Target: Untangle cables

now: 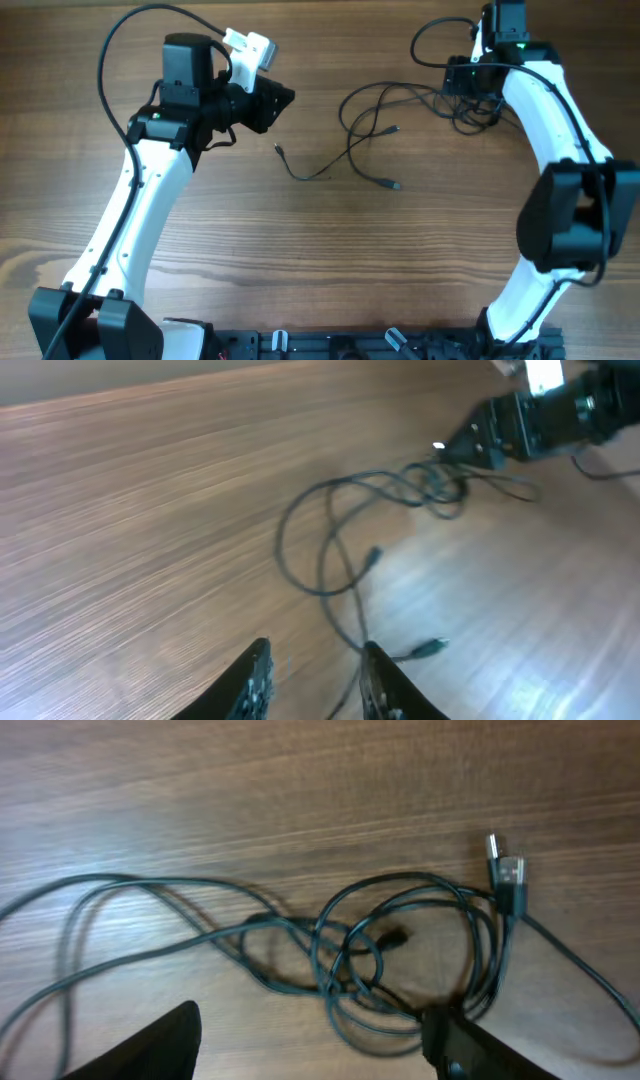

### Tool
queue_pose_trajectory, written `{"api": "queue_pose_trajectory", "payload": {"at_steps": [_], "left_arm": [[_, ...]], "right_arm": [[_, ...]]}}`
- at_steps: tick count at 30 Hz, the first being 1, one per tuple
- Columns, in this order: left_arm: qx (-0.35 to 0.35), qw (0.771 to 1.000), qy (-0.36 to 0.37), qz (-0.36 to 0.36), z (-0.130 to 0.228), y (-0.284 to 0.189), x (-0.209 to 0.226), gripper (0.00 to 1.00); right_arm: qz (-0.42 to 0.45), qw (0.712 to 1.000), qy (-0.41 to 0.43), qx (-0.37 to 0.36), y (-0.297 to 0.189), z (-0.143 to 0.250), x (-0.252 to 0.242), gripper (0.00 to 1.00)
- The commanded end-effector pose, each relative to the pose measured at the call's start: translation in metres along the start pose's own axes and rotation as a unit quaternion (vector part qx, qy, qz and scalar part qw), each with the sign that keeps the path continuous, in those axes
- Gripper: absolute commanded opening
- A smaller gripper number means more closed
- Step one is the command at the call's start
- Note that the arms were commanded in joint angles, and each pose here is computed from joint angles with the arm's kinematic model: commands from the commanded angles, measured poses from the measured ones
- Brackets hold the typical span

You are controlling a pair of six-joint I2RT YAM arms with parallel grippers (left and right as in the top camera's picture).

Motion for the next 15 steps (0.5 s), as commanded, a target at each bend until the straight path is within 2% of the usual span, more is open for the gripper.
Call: {"api": "queue_pose_trajectory", "payload": {"at_steps": [1,7,9,14,15], "left_arm": [[-0.002,0.999,-0.012,-0.042,-0.005,-0.004,0.004,0.31],[0.011,0.999,-0.019,-0.041,0.0,-0.004,0.004,0.31],[0.016,0.999,-0.021,-0.041,0.001,-0.004,0.003,0.31],[0.016,0.999,-0.022,-0.041,0.002,-0.004,0.003,0.32],[0.017,0.999,-0.022,-0.041,0.002,-0.004,0.003,0.33]], "right_arm": [[0.024,0.999,0.004,0.038,0.039,0.012,-0.003,0.73],[0.032,0.996,0.002,0.079,0.076,0.027,-0.004,0.66],[0.033,0.996,0.004,0.08,0.078,0.028,-0.004,0.44],[0.033,0.996,0.01,0.084,0.077,0.029,-0.004,0.06],[0.029,0.996,0.011,0.086,0.075,0.029,-0.003,0.05]]}}
Point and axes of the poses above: each gripper's point midway between its finger pads, its own y axis out along the fingers, its own x axis along the line the jaws close on, z = x × y, the point moved 9 cm from there along -y, back along the fingers, and after that the axes turned 1 degree about y, right-handed, at the moved point
